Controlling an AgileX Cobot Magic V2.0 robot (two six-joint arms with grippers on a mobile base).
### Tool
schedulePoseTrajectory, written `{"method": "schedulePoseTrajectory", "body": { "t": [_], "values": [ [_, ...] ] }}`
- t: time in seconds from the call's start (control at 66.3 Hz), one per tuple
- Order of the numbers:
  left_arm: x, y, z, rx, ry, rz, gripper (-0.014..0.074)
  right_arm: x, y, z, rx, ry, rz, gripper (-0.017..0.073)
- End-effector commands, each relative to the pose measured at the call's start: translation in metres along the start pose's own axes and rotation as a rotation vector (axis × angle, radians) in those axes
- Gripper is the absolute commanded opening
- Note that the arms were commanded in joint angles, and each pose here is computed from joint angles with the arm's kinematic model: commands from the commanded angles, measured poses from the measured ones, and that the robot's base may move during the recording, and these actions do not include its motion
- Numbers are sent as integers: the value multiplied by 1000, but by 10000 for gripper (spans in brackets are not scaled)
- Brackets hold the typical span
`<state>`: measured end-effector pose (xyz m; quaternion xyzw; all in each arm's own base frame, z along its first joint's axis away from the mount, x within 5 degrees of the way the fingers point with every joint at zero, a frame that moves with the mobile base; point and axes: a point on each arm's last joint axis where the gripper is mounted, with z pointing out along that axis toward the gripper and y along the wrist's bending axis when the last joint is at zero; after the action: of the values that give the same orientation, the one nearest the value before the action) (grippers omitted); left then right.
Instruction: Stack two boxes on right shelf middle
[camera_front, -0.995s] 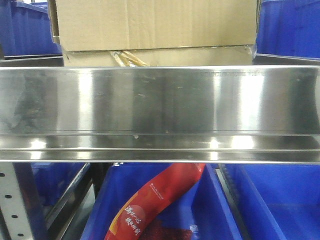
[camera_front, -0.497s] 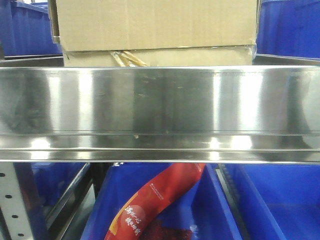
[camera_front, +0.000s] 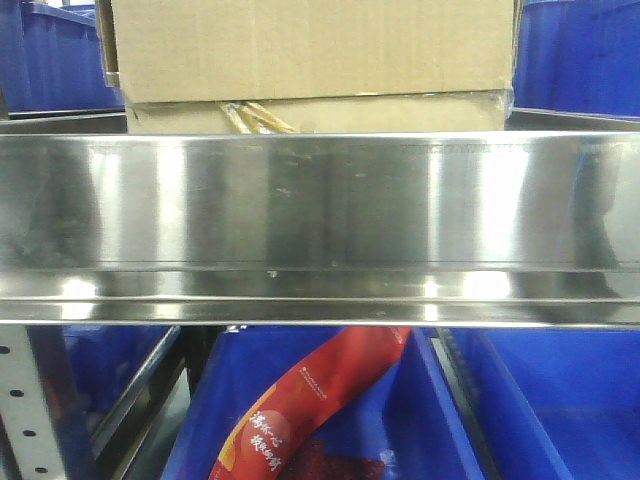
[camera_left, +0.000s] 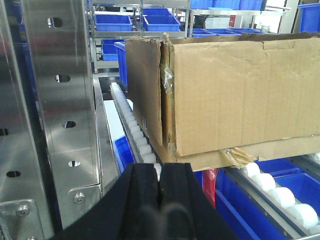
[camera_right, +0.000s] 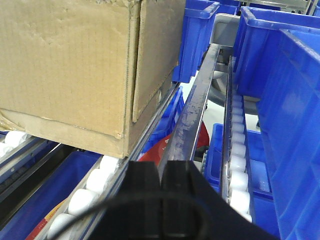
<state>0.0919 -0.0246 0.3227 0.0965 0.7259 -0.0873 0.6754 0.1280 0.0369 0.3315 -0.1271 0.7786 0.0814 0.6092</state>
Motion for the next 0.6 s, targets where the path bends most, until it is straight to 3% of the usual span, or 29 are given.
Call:
{"method": "schedulePoseTrajectory", "body": {
  "t": [0.0,0.286,0.588],
  "values": [
    [-2,-1,-1,7,-27,3,-111,-3,-1,-2,10,-35,-16,-162],
    [6,0,-3,2,-30,-16,-111,-3,-1,-2,10,-35,-16,-162],
    [59,14,-32,-223,-126,-46,-111,-3,-1,-2,10,-35,-16,-162]
  ]
}}
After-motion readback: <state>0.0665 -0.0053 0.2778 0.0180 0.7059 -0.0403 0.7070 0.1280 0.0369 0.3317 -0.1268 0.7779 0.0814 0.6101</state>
